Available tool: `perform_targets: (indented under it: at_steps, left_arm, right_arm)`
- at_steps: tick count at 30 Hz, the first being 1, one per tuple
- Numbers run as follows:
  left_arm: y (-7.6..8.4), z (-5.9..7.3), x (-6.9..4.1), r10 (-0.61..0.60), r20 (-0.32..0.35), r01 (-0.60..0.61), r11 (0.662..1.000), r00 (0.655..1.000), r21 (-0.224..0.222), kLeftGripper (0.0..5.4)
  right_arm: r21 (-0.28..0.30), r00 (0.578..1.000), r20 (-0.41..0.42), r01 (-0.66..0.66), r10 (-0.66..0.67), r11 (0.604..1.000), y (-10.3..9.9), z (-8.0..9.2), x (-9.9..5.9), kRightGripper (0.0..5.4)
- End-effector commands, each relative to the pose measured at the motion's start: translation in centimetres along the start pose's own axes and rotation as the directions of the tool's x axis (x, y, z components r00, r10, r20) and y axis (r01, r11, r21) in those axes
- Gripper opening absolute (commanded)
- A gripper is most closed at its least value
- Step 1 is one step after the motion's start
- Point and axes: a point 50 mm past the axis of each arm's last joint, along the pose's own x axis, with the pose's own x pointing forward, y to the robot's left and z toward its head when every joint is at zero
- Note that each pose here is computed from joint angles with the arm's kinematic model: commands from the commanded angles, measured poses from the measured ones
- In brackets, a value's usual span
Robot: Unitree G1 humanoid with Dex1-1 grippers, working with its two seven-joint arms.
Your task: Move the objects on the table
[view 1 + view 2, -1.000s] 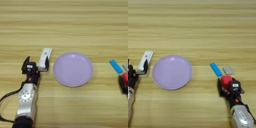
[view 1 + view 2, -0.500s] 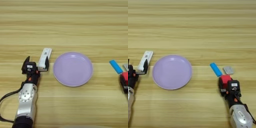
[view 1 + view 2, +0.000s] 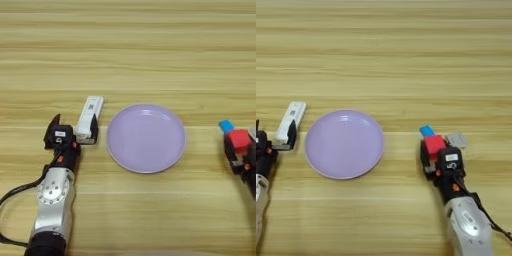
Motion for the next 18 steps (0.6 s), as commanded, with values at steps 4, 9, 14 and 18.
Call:
perform_targets:
  at_steps: [4,9,14,18]
  left_arm:
    - [0.1,-0.2,0.5,-0.001,-0.012,0.001,1.000,1.000,0.011,5.40]
    - [0.1,-0.4,0.8,-0.004,-0.018,0.004,1.000,1.000,0.012,5.40]
    - [0.2,-0.6,0.9,0.000,-0.020,0.001,1.000,1.000,0.014,5.40]
    - [0.3,-0.7,1.0,0.001,-0.022,0.000,1.000,1.000,0.014,5.40]
  right_arm:
    - [0.020,0.982,0.074,-0.176,0.174,0.984,3.8,1.9,2.5,2.26]
    - [0.020,0.946,0.096,-0.312,0.309,0.950,7.5,2.7,4.9,2.26]
    - [0.040,0.921,0.066,-0.388,0.385,0.921,10.2,2.2,6.7,2.26]
    - [0.071,0.907,0.026,-0.421,0.421,0.904,11.4,1.7,7.5,2.26]
